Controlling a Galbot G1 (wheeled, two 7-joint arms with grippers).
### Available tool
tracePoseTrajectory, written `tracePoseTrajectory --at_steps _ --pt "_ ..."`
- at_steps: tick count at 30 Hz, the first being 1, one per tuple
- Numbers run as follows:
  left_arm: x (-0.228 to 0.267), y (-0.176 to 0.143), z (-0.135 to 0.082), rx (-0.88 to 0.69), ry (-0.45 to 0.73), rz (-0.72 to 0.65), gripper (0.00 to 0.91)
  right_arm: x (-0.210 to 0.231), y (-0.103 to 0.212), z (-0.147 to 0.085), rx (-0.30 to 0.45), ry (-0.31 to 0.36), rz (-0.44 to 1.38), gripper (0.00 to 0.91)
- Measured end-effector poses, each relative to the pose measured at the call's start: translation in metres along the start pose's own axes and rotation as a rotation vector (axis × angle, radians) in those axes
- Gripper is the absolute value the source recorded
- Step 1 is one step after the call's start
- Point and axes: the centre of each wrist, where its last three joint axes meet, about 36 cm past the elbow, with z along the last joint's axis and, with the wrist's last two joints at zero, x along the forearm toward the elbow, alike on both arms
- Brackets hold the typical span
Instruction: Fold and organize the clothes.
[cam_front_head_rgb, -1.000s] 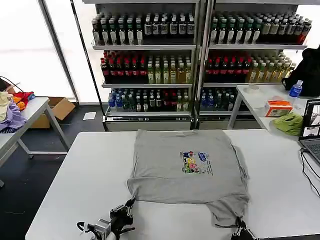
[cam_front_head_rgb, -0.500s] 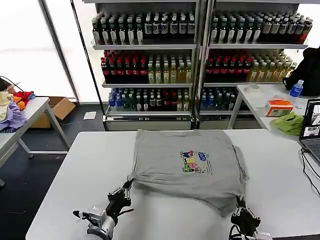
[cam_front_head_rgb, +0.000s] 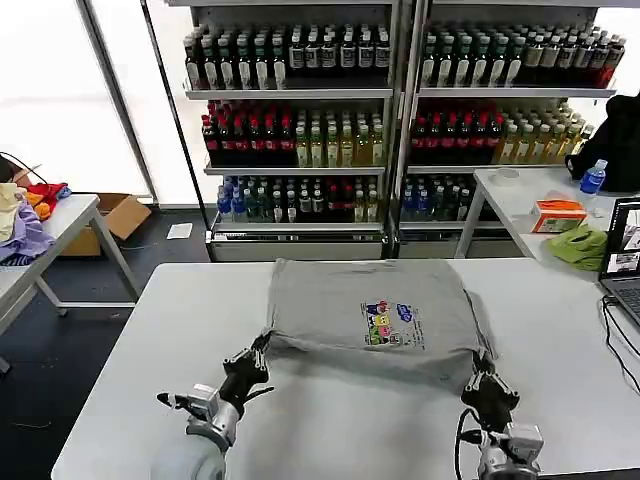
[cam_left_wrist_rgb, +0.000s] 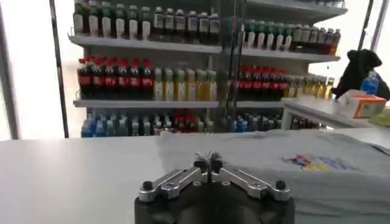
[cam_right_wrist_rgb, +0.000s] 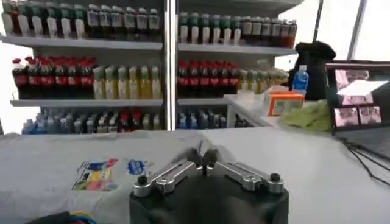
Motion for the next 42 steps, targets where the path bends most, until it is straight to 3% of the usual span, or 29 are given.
tracePoseTrajectory --at_steps 21,36,37,38,39,42 --pt "-0.069 0.02 0.003 -0.01 0.073 -0.056 0.0 -0.104 0.014 -0.003 0.018 0.045 -0.018 0.0" --pt "-0.101 0.027 0.004 -0.026 0.106 -0.061 0.0 -0.15 0.029 -0.023 0.04 0.059 -0.047 0.0" --pt "-0.102 0.028 0.004 -0.027 0.109 -0.062 0.04 -0.152 0.03 -0.023 0.042 0.066 -0.048 0.01" --pt "-0.102 0.029 0.004 -0.029 0.111 -0.064 0.383 -0.153 0.031 -0.024 0.043 0.073 -0.049 0.564" --pt "-0.103 0.03 0.003 -0.03 0.113 -0.066 0.907 -0.154 0.032 -0.024 0.043 0.081 -0.049 0.907" --pt "-0.105 0.032 0.002 -0.035 0.12 -0.069 0.907 -0.155 0.033 -0.022 0.044 0.114 -0.044 0.907"
